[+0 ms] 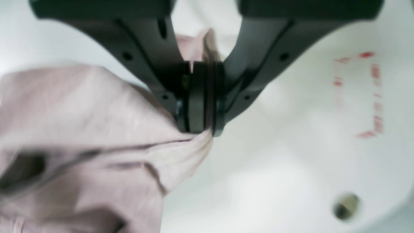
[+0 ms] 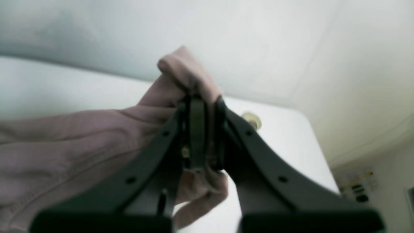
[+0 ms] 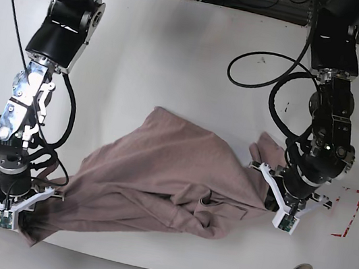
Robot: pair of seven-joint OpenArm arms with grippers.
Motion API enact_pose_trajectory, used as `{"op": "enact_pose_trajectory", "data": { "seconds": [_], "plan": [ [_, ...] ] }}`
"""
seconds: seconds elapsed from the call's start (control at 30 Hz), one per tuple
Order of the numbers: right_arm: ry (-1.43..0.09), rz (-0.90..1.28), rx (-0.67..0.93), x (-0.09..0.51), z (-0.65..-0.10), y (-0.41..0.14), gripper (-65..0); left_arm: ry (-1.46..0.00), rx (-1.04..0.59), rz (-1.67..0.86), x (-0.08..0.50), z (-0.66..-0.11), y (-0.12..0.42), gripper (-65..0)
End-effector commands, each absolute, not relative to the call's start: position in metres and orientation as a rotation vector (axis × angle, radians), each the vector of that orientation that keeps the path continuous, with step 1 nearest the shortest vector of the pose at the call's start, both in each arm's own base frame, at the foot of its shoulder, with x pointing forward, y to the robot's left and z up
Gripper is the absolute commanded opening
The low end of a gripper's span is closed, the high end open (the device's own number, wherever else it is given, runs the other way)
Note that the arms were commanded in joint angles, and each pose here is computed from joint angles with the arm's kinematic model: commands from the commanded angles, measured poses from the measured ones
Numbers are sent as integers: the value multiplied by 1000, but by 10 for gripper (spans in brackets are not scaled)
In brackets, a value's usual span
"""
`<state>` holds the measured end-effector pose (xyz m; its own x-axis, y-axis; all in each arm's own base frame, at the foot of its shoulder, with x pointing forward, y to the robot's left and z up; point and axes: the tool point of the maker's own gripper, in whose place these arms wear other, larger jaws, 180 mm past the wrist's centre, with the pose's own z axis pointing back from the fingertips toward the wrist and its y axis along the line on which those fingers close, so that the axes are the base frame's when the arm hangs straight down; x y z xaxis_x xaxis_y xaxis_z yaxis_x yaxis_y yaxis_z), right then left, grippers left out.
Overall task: Layout the t-shirt on the table in an organized manner, then fold the t-shirt properly
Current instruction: 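Lift the shirt with both grippers and pull them apart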
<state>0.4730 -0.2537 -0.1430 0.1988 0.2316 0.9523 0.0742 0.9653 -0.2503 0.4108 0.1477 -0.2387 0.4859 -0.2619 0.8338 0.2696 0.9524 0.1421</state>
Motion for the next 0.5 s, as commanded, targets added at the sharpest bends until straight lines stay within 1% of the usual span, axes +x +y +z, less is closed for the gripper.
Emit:
{"op": "enact_pose_trajectory", "data": {
  "seconds": [0.0,0.13,0.27,0.47],
  "plan": [
    [-1491,101,-294,479,-96,-259,-650,-1097,22,-313,422,-196,168,-650],
    [-1552,93,-301,484,-66,-260,-650,-1130,40,-280,429,-163,193,-650],
    [-1609,87,-310,486,-37,-261,-650,-1196,64,-216,436,-126,219,-650],
    [-1628,72,-335,488,-10,-270,-650,-1284,106,-224,442,-81,236,-650]
  ]
}}
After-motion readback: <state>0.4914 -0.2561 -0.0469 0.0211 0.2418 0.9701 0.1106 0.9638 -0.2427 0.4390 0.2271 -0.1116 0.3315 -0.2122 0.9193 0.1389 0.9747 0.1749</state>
